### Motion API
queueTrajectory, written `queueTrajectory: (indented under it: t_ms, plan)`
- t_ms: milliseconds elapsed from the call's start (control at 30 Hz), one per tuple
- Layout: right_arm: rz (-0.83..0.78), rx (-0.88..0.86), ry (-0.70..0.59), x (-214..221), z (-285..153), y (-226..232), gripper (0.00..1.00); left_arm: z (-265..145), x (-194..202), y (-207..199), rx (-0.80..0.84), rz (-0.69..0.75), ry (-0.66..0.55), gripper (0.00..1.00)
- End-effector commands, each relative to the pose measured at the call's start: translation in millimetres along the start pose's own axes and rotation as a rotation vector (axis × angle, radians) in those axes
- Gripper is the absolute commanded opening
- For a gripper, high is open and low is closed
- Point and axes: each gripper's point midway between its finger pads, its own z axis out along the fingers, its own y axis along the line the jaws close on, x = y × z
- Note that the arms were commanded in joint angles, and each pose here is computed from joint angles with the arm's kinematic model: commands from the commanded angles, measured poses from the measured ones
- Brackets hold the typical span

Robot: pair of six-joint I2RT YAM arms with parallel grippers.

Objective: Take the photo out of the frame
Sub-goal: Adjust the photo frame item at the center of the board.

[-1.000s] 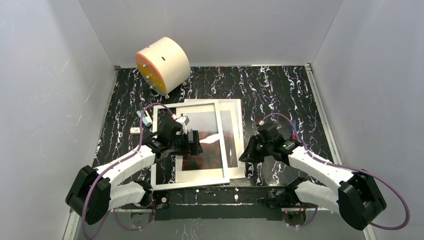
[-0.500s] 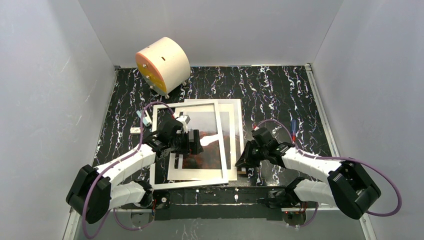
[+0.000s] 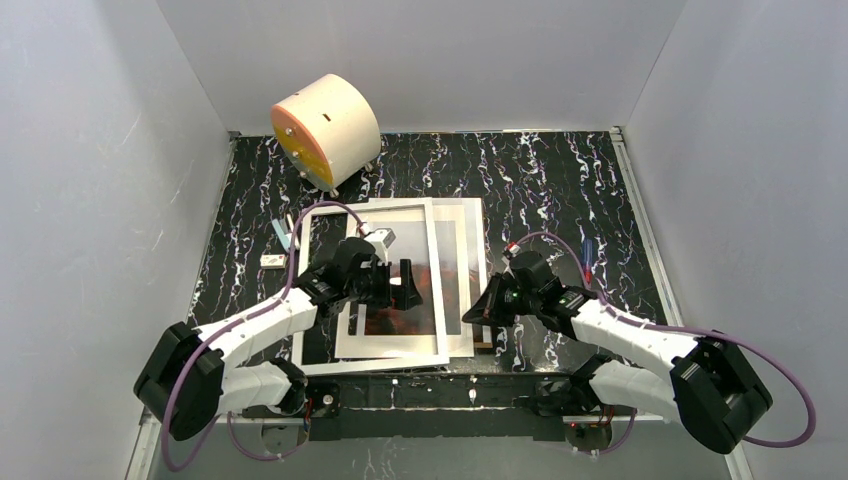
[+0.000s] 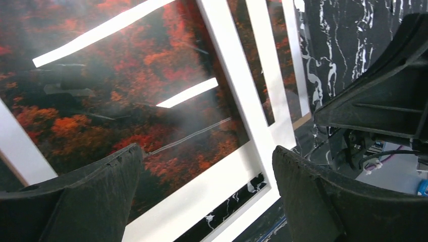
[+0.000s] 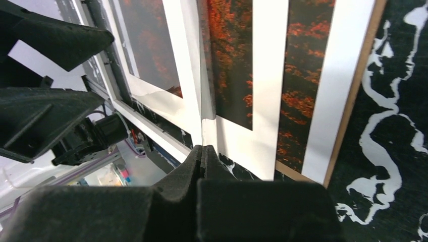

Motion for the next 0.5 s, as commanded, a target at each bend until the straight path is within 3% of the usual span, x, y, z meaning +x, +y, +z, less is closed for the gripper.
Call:
queueTrajectory:
  t_ms: [0,367,467]
  plan:
    - [-0.014,-0.132,-0.009,-4,-2,30,0.03,-1,-12,-17,0.038,0.020,-0.052,0.98]
    - [-0.023,-0.094,0.043,5,22,30,0.04,6,-12,4,-0.090,0.011,-0.021,0.98]
    - [-0.047,-0.058,0.053,8,29,28,0.11,6,-9,10,-0.116,0.028,-0.004,0.98]
